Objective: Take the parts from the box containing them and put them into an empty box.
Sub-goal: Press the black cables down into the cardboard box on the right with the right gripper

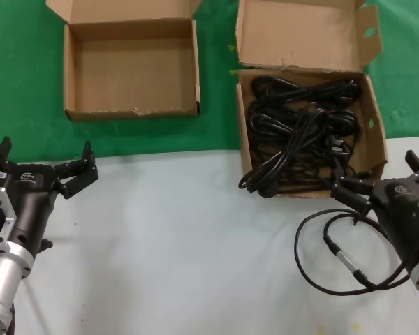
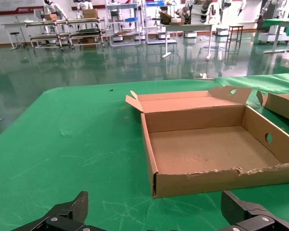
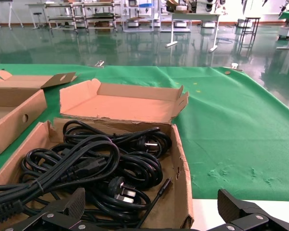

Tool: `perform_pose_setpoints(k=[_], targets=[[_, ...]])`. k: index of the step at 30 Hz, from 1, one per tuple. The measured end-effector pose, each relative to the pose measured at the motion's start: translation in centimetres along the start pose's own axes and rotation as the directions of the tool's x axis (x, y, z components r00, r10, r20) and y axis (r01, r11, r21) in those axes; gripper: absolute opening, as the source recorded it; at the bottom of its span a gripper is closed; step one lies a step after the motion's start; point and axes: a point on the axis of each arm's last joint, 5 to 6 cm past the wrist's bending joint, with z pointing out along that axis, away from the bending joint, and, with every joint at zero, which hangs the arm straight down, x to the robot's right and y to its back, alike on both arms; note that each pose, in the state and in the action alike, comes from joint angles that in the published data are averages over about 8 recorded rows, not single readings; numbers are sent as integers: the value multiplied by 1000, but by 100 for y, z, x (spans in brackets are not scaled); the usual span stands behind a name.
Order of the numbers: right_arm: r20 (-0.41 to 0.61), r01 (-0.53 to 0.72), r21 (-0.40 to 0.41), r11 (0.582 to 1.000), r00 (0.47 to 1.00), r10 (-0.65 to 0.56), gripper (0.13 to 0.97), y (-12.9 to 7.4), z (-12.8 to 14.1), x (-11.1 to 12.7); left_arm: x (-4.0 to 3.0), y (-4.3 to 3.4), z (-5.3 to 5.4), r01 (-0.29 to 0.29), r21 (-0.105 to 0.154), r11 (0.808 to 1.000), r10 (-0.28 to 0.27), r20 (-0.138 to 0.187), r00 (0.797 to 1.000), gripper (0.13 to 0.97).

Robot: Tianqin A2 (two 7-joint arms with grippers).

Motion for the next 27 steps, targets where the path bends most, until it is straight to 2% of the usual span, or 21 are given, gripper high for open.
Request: perform_pose_setpoints(k=[27], targets=[[0, 0, 0, 1000, 1000, 0, 966, 0, 0, 0, 0, 0, 0, 0, 0, 1000, 0, 0, 1000, 966]])
